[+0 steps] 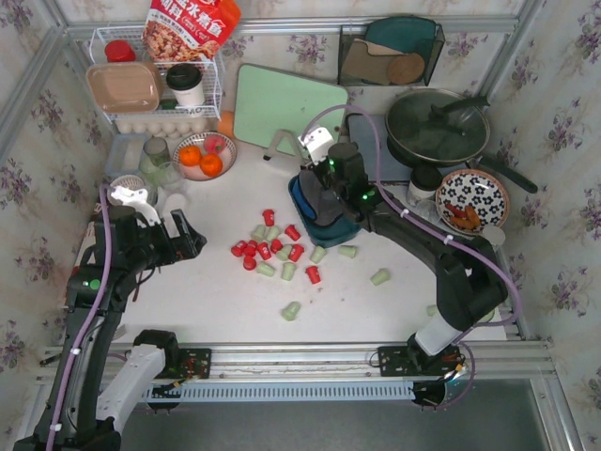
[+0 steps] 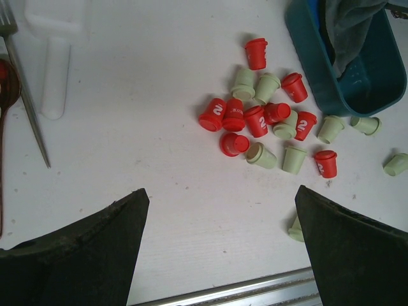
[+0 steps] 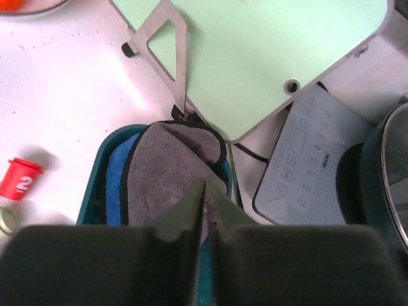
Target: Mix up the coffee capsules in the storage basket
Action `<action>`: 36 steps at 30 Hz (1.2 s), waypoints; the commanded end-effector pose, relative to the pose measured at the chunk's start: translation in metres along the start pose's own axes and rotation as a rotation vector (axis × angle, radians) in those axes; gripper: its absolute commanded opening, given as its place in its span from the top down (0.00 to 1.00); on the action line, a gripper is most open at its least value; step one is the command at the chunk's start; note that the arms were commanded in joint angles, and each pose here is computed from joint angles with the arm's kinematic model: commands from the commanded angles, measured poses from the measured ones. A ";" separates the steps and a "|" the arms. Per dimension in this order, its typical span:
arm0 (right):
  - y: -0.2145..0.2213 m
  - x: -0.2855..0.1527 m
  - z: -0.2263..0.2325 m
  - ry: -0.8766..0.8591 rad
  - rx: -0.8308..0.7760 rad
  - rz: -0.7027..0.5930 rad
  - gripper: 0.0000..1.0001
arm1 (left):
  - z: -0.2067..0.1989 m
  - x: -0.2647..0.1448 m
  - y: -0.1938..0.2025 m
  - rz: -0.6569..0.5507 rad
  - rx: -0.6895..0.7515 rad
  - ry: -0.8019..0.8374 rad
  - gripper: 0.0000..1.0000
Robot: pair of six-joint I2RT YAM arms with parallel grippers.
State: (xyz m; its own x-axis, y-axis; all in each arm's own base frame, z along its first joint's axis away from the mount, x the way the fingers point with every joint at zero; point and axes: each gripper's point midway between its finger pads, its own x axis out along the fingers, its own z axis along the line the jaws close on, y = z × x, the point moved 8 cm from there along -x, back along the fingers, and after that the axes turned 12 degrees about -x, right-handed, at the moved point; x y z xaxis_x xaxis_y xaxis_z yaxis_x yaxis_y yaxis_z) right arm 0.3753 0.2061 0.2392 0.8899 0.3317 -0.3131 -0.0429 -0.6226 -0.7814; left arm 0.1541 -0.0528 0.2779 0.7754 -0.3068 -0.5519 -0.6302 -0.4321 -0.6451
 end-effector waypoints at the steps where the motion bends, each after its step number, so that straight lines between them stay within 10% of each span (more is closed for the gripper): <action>1: -0.004 -0.007 -0.007 0.050 0.065 -0.005 0.56 | -0.002 0.000 -0.002 -0.013 0.003 0.019 0.00; 4: 0.003 0.005 -0.005 0.033 0.066 0.018 0.29 | -0.002 0.000 -0.002 -0.014 0.003 0.020 0.00; 8: 0.023 0.036 -0.001 -0.018 0.101 0.084 0.19 | -0.002 -0.001 -0.002 -0.018 0.004 0.019 0.00; 24: 0.075 0.079 0.019 -0.151 0.148 0.196 0.23 | -0.003 0.003 -0.002 0.003 -0.001 0.026 0.00; 36: 0.044 0.056 0.003 -0.163 0.183 0.150 1.00 | -0.002 0.005 -0.002 0.008 -0.009 0.021 0.00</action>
State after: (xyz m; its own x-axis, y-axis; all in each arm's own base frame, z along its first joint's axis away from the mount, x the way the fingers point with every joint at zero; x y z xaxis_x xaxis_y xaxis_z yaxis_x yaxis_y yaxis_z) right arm 0.4262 0.1974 0.1552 0.7609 0.3300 -0.5587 -0.3027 -0.5810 -0.7555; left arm 0.1562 -0.0538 0.2754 0.7637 -0.3184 -0.5616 -0.6442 -0.4331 -0.6304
